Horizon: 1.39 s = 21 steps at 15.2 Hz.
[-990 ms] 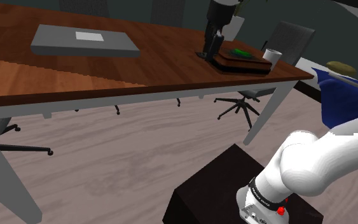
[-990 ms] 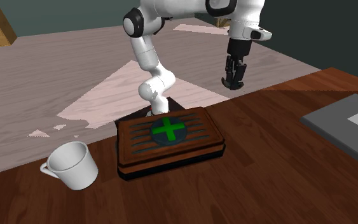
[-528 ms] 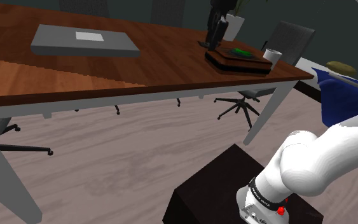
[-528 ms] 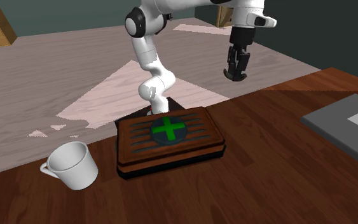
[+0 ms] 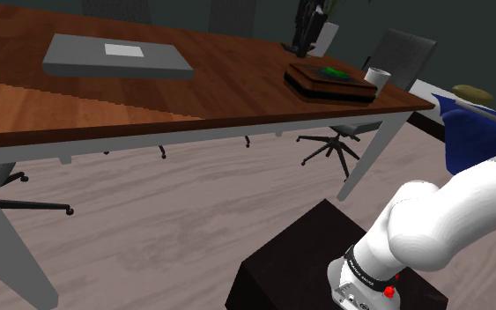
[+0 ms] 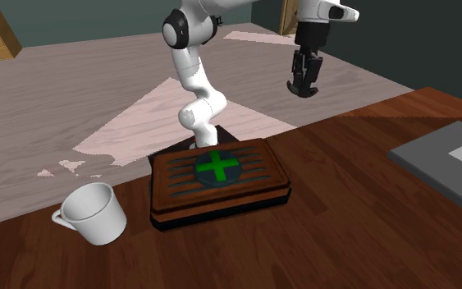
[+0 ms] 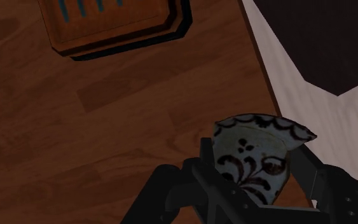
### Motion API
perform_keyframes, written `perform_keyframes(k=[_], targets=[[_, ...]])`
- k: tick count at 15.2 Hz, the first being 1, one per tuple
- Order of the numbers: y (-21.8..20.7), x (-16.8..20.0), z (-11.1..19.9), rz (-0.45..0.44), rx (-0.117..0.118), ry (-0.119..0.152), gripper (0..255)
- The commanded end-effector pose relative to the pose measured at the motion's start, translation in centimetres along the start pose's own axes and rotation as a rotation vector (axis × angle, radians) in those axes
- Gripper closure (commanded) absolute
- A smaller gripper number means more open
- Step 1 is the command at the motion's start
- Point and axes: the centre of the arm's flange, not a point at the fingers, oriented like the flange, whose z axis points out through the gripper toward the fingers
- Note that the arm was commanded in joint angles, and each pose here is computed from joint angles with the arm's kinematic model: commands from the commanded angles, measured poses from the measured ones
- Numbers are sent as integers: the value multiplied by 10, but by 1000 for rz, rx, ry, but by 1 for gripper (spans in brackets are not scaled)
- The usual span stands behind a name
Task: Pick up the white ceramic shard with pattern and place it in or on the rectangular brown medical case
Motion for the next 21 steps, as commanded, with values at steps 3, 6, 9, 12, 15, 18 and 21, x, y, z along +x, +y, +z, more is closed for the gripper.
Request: perform_keyframes(k=[3,6,9,12,15,18,21], targets=[[32,-36,7,-1,0,0,255],[58,-65,14,-1,0,0,255],[84,-94,20,-1,0,0,255],[110,-122,27,-1,0,0,255],[137,-151,34,-1,0,0,255],[163,-180,40,-1,0,0,255],[189,-209,47,-1,0,0,255]])
